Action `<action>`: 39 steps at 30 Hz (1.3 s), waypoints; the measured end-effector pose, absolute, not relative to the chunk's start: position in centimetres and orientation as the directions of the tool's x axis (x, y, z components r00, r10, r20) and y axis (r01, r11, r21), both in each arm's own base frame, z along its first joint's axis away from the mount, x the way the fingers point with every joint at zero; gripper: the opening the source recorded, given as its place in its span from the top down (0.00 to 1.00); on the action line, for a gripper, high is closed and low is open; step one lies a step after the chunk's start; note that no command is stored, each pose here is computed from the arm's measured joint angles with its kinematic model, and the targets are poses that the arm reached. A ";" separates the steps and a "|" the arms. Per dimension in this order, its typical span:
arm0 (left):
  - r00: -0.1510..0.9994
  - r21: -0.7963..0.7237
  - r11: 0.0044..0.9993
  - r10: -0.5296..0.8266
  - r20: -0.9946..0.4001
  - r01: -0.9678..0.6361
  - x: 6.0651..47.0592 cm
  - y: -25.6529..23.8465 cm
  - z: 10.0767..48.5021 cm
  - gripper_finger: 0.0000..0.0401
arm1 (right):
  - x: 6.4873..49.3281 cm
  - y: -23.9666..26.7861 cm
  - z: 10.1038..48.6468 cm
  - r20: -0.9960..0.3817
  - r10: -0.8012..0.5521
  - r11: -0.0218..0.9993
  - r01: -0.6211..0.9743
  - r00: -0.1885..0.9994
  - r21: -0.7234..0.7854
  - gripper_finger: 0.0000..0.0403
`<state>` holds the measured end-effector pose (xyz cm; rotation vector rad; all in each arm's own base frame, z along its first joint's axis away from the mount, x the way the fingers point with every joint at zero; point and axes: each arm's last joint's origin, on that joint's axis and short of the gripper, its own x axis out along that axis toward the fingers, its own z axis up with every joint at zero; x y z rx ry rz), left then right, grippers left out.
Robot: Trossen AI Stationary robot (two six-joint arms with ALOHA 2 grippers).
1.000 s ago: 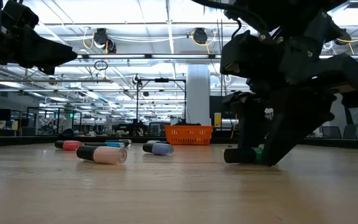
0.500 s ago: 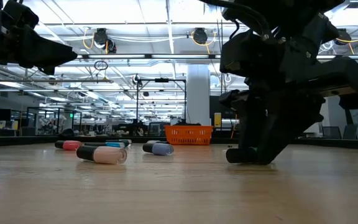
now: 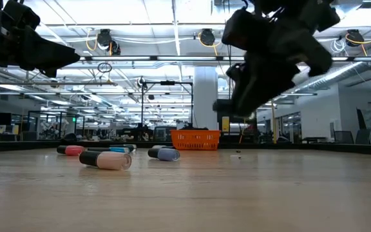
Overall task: Pick & Place Nail Polish
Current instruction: Put the green nail polish bottle into the basket
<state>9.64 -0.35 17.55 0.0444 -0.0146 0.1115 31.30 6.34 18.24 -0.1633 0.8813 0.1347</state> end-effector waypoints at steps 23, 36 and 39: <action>0.993 0.043 0.992 0.116 0.017 -0.116 9.6 -0.3 17.6 0.69 | 28.5 5.2 22.8 0.140 0.577 0.780 -0.593 0.805 0.199 0.73; 0.993 0.043 0.992 0.116 0.017 -0.117 9.6 -0.3 17.6 0.69 | 26.5 9.1 25.4 0.371 0.731 0.616 -0.788 0.573 0.004 0.73; 0.993 0.042 0.992 0.116 0.018 -0.117 9.6 -0.3 17.6 0.69 | 25.9 9.8 26.0 0.425 0.740 0.603 -0.795 0.522 -0.074 0.73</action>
